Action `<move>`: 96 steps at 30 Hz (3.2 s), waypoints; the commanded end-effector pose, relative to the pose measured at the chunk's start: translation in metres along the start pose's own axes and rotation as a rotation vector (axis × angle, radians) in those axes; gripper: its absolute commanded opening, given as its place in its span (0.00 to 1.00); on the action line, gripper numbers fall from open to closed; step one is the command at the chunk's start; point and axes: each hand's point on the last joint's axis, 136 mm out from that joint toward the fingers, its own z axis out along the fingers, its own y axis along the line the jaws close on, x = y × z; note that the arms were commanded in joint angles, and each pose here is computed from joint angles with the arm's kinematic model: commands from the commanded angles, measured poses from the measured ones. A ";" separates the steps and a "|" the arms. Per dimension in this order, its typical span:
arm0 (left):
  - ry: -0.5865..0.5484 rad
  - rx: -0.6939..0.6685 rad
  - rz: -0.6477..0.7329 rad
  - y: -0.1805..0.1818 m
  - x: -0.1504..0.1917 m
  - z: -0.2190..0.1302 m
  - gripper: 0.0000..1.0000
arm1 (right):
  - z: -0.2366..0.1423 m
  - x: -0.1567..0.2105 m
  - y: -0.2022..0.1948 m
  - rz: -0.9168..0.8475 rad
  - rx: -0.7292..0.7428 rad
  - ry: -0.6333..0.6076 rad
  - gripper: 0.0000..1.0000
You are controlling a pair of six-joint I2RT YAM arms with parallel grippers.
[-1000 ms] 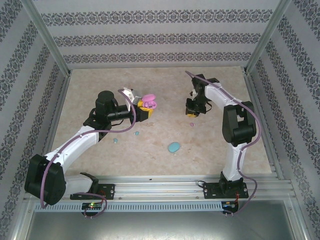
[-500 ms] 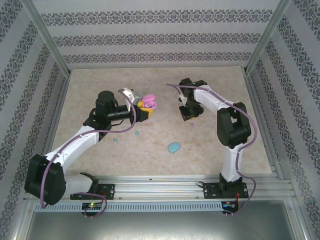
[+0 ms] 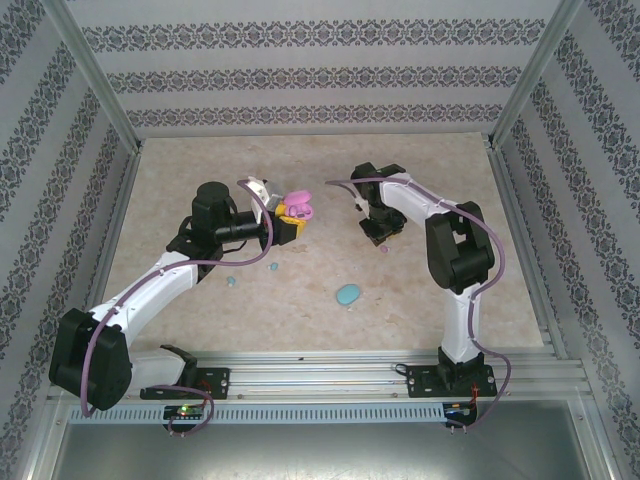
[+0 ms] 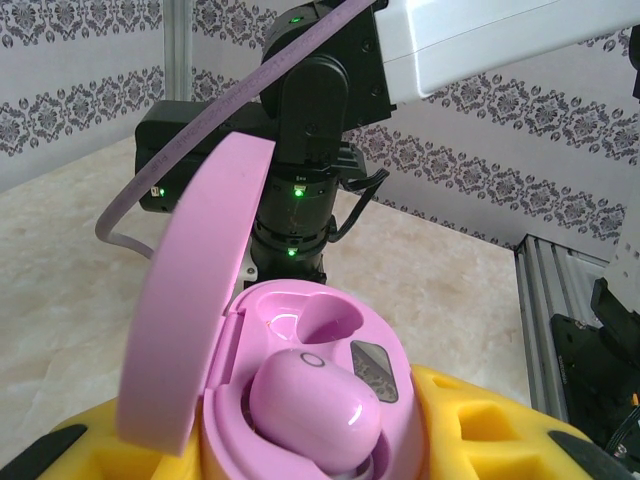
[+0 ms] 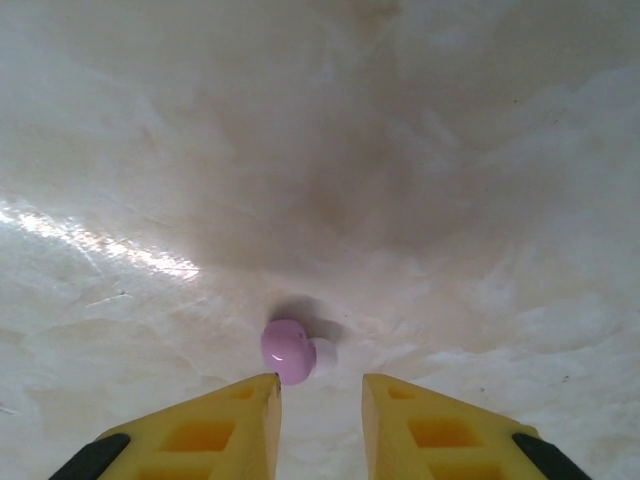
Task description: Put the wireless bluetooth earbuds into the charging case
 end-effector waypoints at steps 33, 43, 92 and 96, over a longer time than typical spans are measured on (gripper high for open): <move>0.017 0.012 0.048 -0.010 -0.004 -0.002 0.26 | 0.035 0.019 0.017 -0.044 -0.039 0.157 0.22; -0.006 0.014 0.055 -0.012 -0.011 -0.004 0.26 | 0.000 0.008 0.016 0.126 -0.222 0.024 0.10; -0.050 0.182 0.049 -0.028 -0.038 0.006 0.26 | -0.334 0.022 0.151 -0.156 -1.012 -0.719 0.07; -0.056 0.190 0.041 -0.030 -0.038 0.007 0.26 | -0.327 0.017 0.149 -0.145 -1.005 -0.699 0.07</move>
